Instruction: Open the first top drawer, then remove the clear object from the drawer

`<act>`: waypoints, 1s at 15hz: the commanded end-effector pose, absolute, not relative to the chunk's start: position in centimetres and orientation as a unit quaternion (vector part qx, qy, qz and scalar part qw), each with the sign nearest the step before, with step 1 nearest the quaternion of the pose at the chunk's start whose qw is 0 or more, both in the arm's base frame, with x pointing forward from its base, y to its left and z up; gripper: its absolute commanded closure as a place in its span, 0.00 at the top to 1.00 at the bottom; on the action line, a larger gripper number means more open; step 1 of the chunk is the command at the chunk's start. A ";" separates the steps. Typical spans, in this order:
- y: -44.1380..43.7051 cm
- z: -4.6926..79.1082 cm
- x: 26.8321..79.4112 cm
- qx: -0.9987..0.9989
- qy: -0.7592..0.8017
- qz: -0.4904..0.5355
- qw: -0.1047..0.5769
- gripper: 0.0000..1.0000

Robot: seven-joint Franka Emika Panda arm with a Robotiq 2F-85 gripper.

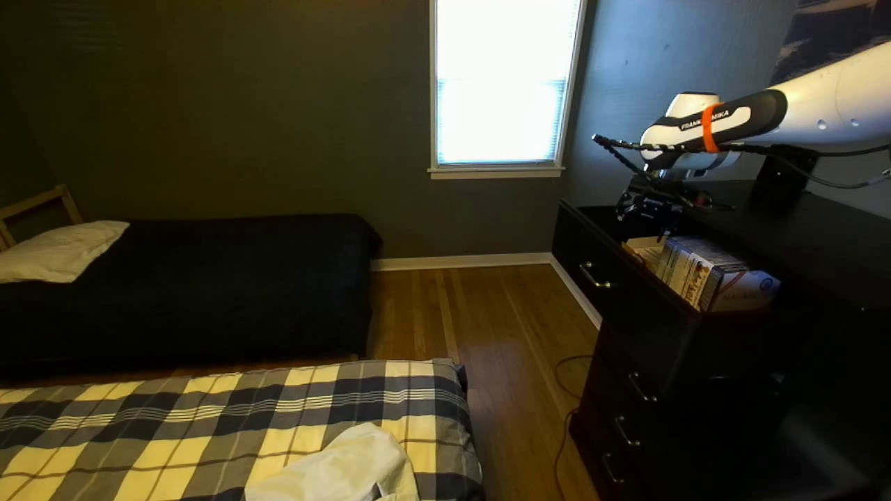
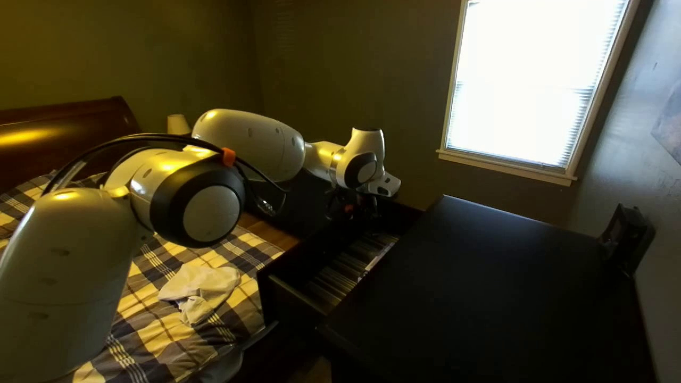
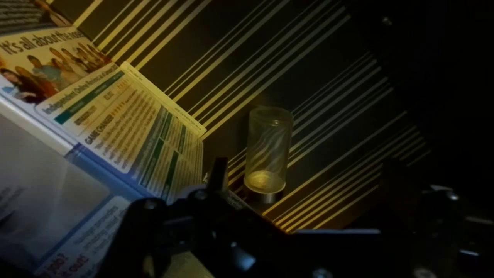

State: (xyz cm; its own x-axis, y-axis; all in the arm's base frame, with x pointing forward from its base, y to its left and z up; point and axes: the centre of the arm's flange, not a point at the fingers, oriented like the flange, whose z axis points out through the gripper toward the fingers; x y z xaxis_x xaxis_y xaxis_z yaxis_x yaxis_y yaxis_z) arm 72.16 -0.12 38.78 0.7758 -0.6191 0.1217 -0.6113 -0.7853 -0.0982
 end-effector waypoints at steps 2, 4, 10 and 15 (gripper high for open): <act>-0.4 33.8 71.7 -0.942 0.325 -0.077 0.020 1.00; -0.7 32.2 71.5 -0.942 0.325 -0.077 0.008 1.00; -1.1 29.5 70.8 -0.943 0.325 -0.068 -0.009 1.00; -1.7 28.3 71.1 -0.942 0.320 -0.099 -0.028 1.00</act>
State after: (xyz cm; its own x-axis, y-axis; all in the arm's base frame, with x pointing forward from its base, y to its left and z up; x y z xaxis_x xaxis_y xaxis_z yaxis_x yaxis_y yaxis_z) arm 71.58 -1.65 29.50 0.7810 -0.6036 0.1604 -0.6071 -0.7940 -0.0316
